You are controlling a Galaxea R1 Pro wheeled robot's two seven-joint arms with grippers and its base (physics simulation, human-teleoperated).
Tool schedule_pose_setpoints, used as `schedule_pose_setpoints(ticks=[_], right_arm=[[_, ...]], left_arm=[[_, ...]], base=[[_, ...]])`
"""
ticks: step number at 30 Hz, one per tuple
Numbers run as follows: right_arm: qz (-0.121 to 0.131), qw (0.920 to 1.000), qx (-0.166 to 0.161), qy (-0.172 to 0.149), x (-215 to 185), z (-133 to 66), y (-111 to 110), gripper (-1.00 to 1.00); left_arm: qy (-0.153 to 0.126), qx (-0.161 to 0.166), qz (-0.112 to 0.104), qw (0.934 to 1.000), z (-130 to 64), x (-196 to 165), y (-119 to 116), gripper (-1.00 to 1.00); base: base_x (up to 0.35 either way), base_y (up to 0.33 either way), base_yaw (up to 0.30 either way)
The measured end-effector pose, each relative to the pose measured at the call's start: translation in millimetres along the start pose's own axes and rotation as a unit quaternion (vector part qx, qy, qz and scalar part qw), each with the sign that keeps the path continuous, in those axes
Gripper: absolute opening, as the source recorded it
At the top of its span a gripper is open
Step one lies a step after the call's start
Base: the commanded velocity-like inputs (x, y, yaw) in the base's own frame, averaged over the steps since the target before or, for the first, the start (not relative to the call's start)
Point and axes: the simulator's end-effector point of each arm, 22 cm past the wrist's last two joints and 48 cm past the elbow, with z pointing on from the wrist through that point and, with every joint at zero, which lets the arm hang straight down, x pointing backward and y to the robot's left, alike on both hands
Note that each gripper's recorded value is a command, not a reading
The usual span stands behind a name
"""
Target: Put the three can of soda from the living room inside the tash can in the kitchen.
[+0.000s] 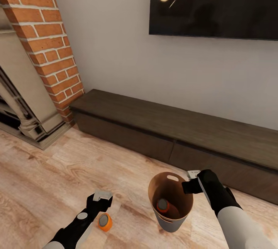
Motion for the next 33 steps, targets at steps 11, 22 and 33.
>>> schedule_pose_setpoints(ticks=[11,22,33], right_arm=[[-0.002,0.9999,0.002,-0.010,3.1,18.5,-3.3,-1.00],[-0.006,0.9990,0.009,-0.043,-9.8,25.8,-8.9,-1.00],[-0.004,0.9990,0.004,-0.045,-4.7,38.1,-6.6,-1.00]], left_arm=[[0.015,-0.003,0.001,0.9999,12.1,41.5,2.5,1.00],[0.009,0.002,0.006,0.9999,26.4,60.5,-3.6,1.00],[0.005,0.003,0.007,1.0000,34.0,70.5,-5.3,1.00]], base=[[0.000,0.000,0.000],[0.000,0.000,0.000],[0.000,0.000,0.000]])
